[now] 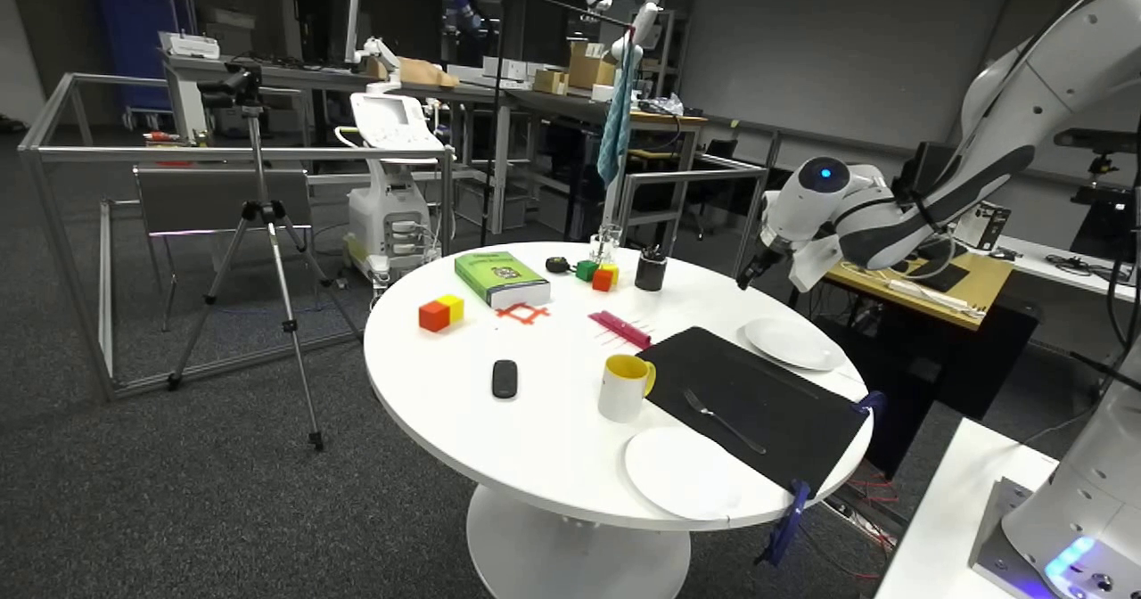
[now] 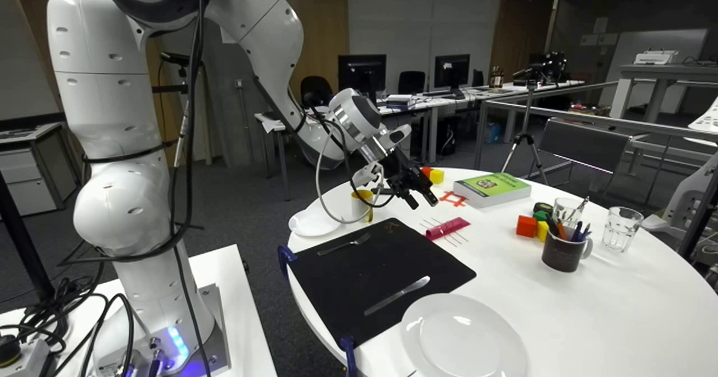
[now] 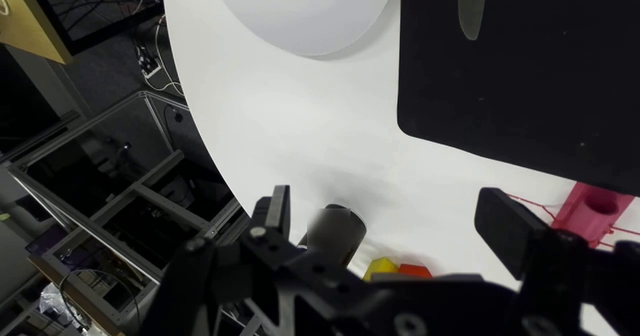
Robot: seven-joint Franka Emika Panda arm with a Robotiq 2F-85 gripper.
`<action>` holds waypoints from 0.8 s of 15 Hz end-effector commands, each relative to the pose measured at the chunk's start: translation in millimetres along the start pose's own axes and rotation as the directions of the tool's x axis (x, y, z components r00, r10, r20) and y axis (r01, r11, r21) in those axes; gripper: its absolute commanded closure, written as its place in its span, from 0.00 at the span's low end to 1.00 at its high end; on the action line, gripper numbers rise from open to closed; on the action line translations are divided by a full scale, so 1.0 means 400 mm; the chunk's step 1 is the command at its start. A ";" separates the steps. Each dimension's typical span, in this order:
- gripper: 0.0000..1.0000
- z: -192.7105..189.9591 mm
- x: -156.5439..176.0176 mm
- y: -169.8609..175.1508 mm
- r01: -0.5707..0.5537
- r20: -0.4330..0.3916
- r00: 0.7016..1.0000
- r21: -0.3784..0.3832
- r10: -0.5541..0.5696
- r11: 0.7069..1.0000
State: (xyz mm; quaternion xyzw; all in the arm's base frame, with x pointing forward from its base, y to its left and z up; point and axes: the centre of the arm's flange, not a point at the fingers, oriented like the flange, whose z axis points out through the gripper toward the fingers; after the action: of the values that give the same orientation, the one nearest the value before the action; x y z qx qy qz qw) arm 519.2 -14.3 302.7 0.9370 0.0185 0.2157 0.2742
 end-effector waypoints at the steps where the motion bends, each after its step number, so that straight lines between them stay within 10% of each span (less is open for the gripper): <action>1: 0.00 0.020 -0.030 -0.026 0.027 0.018 0.999 -0.046 -0.026 0.999; 12: 0.00 0.078 -0.077 -0.068 0.084 0.092 0.992 -0.028 -0.081 0.996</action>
State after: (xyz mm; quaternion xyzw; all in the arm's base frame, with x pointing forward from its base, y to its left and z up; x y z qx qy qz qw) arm 506.3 -11.6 252.7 0.9398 0.0411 0.1616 0.2981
